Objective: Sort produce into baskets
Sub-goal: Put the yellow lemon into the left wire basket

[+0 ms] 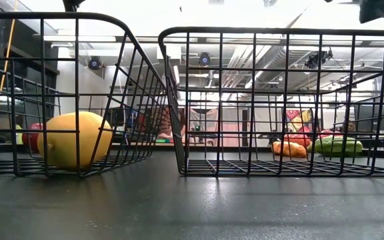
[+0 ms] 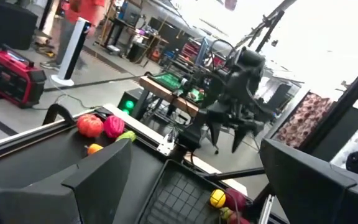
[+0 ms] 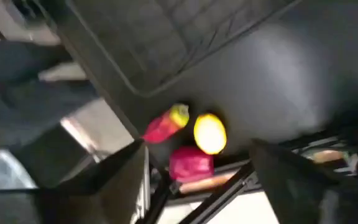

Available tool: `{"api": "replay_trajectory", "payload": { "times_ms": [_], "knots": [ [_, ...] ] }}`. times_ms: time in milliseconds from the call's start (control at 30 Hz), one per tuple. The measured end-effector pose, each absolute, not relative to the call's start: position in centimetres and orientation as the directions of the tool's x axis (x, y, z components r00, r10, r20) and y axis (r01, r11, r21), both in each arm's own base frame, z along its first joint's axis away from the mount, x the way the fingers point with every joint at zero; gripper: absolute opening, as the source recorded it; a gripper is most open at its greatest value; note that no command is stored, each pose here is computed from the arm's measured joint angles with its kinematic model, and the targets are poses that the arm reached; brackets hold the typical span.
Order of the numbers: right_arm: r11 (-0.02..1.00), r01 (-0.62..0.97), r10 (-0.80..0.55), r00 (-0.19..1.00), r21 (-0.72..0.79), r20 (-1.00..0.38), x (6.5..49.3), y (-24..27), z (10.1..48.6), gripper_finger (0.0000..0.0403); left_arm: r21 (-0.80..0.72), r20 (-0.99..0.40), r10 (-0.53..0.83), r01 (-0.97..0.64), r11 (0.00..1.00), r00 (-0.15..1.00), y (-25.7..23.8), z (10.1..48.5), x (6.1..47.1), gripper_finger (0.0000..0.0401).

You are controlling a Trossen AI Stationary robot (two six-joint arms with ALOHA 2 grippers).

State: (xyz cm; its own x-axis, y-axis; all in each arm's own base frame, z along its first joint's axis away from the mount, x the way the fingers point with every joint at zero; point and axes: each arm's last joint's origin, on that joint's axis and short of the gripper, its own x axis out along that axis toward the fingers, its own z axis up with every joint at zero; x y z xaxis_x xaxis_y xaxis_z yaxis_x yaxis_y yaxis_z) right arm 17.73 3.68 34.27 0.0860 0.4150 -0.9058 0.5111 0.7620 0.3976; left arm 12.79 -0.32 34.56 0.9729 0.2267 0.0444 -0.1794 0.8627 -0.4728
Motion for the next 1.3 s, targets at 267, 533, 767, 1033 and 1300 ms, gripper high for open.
{"api": "replay_trajectory", "payload": {
  "times_ms": [267,533,767,1033,1300],
  "knots": [
    [0.847,0.425,0.444,-0.238,0.318,-0.864,16.0,7.6,28.7,0.0363,-0.482,0.034,0.195,-0.155,0.862,0.980,-0.4,34.5,12.3,0.0344],
    [0.878,0.276,0.449,-0.197,0.390,-0.872,15.7,10.6,23.6,0.0365,-0.483,0.032,0.231,-0.188,0.855,0.972,-0.2,34.5,12.2,0.0344],
    [0.916,0.182,0.387,-0.161,0.358,-0.908,14.6,12.2,20.7,0.0365,-0.501,0.064,0.334,-0.259,0.826,0.941,0.1,34.8,12.1,0.0344],
    [0.936,0.131,0.339,-0.101,0.326,-0.935,13.4,13.5,18.6,0.0365,-0.504,0.063,0.388,-0.306,0.808,0.920,0.2,34.8,12.0,0.0344],
    [0.959,0.127,0.263,-0.078,0.252,-0.962,12.5,13.5,17.3,0.0365,-0.504,0.060,0.425,-0.340,0.794,0.903,0.3,34.8,12.0,0.0344]
  ]
}}
